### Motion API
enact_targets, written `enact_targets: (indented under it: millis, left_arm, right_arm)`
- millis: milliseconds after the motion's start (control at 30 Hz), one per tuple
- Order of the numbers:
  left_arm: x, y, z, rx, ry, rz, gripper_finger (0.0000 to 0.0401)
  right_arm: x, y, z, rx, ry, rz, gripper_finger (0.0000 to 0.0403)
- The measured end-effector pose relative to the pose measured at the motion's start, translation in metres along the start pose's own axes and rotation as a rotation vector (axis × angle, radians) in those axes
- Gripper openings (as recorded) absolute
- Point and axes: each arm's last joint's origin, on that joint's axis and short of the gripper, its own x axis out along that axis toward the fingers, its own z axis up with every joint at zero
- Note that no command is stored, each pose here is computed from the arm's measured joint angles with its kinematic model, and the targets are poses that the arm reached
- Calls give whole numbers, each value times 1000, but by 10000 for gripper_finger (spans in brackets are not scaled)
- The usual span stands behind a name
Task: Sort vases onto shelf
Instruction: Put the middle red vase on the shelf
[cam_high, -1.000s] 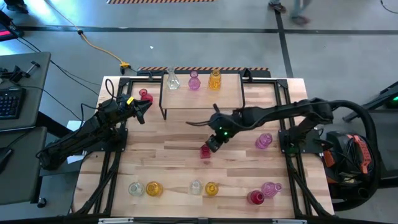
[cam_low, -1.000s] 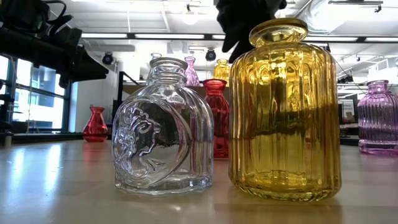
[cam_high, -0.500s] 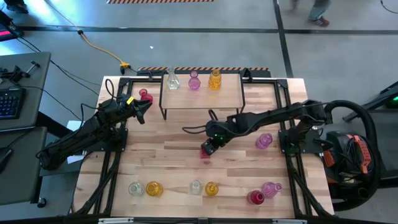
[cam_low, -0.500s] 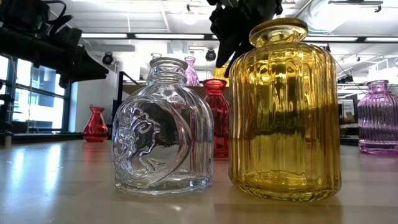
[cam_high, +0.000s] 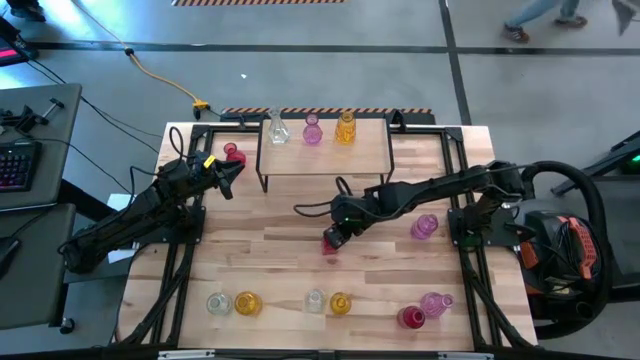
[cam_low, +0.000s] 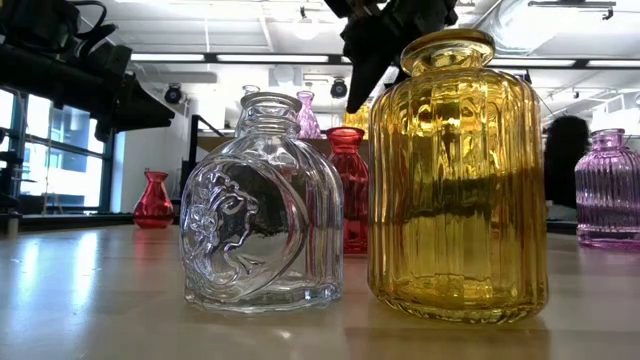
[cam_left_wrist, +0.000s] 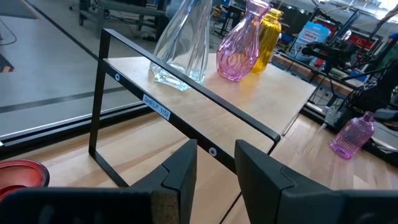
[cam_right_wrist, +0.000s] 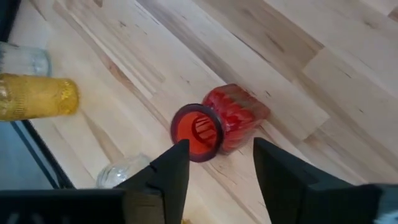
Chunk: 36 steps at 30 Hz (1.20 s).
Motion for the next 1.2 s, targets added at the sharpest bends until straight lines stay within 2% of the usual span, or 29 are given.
enact_targets:
  millis: [667,800,1100,1200]
  left_arm:
    - [0,0,0,0,0,0,101]
    - [0,0,0,0,0,0,101]
    - [0,0,0,0,0,0,101]
    - [0,0,0,0,0,0,101]
  right_arm:
    - [22,-1,0,45,23,-17,140]
    - [22,-1,0,54,27,-14,113]
    - [22,-1,0,65,26,-20,11]
    - [22,-1,0,71,25,-20,6]
